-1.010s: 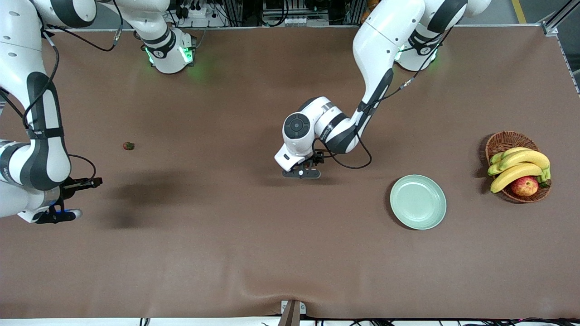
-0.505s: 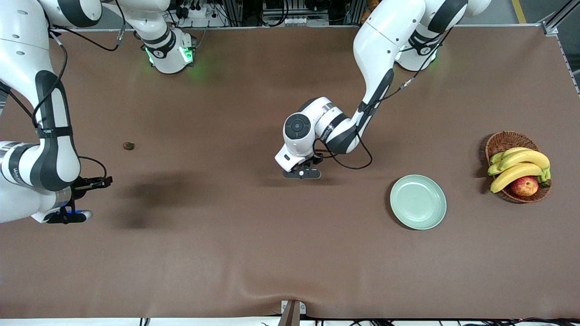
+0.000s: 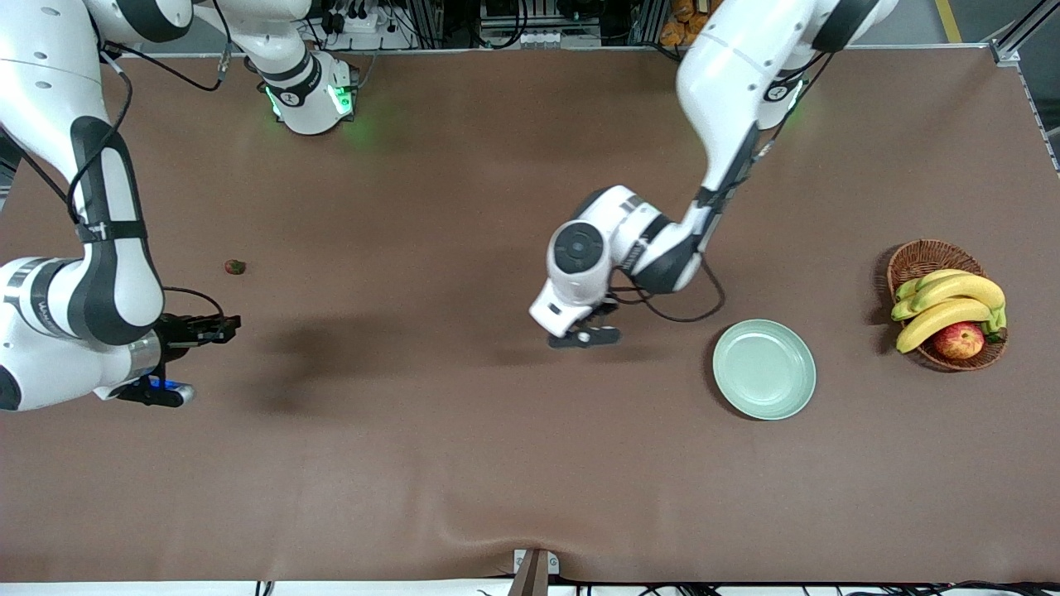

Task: Collect all strawberries into plate
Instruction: 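Carry the strawberry to the plate with the left gripper while the right gripper carries another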

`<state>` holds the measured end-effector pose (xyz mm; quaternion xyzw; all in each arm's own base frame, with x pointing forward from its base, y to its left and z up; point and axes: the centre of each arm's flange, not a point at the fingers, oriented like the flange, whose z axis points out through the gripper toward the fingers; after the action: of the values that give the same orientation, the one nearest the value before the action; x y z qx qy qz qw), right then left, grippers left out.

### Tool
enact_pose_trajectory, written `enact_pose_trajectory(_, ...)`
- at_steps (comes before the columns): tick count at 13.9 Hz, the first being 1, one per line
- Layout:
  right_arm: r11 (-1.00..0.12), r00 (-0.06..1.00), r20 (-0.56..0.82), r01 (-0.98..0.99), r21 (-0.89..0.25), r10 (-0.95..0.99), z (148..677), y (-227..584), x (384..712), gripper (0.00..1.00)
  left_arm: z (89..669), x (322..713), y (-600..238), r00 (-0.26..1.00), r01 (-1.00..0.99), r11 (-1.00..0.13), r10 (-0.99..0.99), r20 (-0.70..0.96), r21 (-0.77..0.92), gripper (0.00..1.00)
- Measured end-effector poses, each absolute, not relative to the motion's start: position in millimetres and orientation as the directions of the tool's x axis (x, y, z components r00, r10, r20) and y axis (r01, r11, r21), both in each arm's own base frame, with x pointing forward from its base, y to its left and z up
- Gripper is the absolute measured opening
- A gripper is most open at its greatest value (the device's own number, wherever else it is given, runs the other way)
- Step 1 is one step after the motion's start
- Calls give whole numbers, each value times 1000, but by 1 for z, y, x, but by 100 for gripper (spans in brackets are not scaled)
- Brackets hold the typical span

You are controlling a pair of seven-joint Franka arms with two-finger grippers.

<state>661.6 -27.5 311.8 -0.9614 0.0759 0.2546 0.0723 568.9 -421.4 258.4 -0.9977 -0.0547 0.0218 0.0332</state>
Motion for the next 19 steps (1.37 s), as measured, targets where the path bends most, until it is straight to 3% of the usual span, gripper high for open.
enact_pose_trajectory(3,-952,827,-529,-286,-107,-189,322,23,661,33,329,615,-324,974,225,-972,227,-16,-64,32)
enact_pose_trajectory(5,-930,799,-551,-352,-106,-239,326,62,660,33,343,626,-262,968,248,-966,250,-23,-73,32)
enact_pose_trajectory(12,-830,731,-506,-555,-51,-457,332,226,650,33,291,641,-123,963,237,-967,246,-108,-96,32)
enact_pose_trajectory(19,-731,691,-380,-680,-55,-615,263,405,588,33,227,659,-92,975,207,-977,209,-71,-46,32)
